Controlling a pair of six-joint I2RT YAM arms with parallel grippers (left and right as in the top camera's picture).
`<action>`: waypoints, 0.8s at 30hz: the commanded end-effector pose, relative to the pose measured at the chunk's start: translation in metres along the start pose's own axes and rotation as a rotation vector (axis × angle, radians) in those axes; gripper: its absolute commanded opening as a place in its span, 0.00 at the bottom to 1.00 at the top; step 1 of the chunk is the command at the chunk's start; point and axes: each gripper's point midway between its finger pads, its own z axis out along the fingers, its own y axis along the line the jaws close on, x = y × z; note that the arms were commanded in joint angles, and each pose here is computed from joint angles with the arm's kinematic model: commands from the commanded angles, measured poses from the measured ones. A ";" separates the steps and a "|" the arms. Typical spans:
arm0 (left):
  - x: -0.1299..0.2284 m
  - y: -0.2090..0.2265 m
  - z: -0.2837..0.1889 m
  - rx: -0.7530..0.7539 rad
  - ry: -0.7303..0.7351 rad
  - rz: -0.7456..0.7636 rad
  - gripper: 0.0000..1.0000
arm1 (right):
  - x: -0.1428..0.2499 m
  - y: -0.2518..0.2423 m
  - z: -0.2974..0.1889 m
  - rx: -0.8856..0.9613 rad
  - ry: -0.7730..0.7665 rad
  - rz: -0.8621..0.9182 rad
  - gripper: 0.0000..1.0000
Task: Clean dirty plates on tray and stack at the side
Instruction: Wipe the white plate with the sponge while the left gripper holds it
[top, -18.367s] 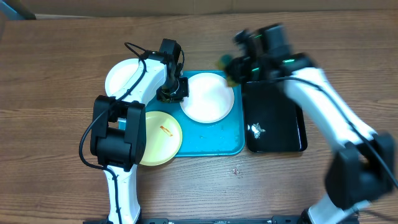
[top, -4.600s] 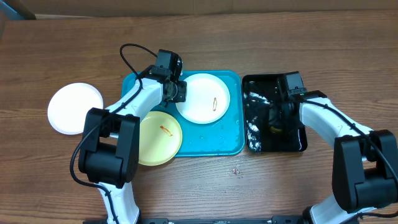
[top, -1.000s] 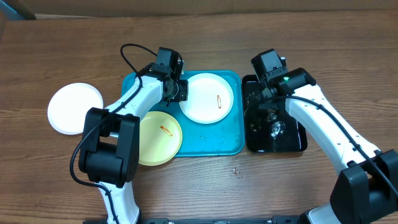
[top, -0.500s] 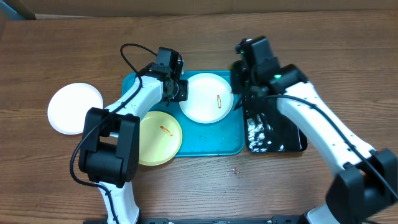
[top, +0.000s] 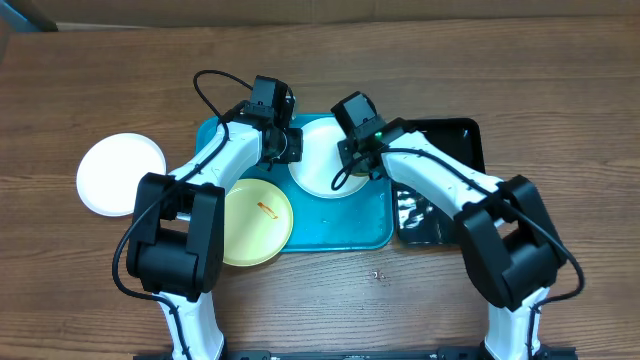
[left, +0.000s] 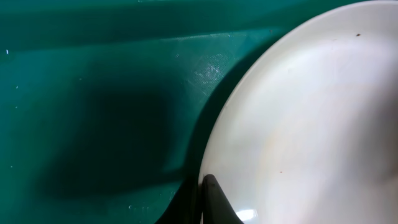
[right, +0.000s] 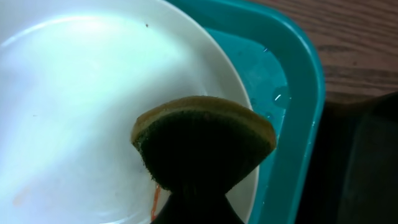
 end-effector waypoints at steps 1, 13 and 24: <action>-0.001 -0.002 0.004 -0.003 0.004 -0.012 0.05 | -0.001 -0.003 0.011 0.039 0.003 0.002 0.04; -0.001 -0.002 0.004 -0.003 0.003 -0.015 0.05 | 0.012 0.009 0.033 -0.022 0.023 0.119 0.04; -0.002 -0.002 0.004 -0.003 0.000 -0.015 0.05 | 0.017 0.053 0.027 -0.272 0.085 0.160 0.04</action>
